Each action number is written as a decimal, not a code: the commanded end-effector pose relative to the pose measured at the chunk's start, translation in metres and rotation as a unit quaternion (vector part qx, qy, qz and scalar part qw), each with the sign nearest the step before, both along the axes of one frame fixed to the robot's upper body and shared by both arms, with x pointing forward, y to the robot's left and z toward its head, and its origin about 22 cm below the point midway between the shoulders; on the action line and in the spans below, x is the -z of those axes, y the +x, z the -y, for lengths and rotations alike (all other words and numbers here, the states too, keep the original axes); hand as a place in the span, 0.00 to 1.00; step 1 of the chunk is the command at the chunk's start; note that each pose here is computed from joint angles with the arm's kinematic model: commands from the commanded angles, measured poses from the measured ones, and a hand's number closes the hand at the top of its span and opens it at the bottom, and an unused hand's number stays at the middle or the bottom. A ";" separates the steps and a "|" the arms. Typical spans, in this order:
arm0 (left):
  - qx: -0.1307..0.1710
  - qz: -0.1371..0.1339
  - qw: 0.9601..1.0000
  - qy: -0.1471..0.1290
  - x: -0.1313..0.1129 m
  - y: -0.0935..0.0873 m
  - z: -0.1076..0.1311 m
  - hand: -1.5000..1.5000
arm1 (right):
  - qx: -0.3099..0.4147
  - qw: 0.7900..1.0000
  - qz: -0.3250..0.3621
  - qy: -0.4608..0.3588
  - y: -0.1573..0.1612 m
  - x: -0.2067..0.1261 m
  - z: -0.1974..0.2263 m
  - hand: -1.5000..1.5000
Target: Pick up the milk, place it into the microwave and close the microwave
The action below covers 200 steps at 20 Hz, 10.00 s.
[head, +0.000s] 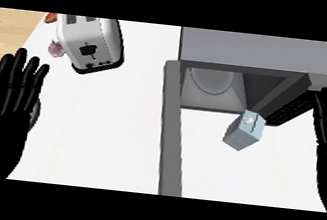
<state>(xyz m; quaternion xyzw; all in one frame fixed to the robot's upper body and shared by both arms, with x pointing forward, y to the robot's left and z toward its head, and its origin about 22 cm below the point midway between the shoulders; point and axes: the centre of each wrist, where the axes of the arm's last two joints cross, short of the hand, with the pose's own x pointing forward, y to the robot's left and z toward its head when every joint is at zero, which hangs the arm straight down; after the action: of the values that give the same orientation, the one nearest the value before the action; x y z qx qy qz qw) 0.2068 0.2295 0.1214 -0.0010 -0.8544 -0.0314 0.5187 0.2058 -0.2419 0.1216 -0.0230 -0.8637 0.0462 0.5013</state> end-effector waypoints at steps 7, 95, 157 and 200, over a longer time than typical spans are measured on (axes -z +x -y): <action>-0.063 -0.027 0.994 -0.079 -0.005 -0.009 0.013 0.00 | 0.033 0.999 -0.023 0.010 -0.006 -0.029 -0.023 0.00; -0.073 -0.020 0.994 -0.079 0.034 -0.213 -0.074 0.00 | 0.146 0.943 -0.155 -0.258 0.080 0.246 0.042 1.00; -0.032 -0.060 0.995 -0.070 0.075 -0.170 -0.120 0.00 | 0.233 0.927 -0.056 -0.290 0.232 0.092 -0.025 0.00; 0.137 -0.095 0.986 -0.029 0.065 -0.110 -0.005 0.00 | -0.050 0.990 -0.125 -0.052 0.125 0.218 -0.005 0.00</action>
<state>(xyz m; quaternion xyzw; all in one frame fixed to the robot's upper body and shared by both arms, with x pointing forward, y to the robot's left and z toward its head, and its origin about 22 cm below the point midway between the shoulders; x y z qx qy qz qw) 0.0931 0.2453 0.0564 -0.1199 -0.8032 -0.0584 0.5806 0.3558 -0.2253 -0.0782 -0.0213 -0.8010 0.1175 0.5867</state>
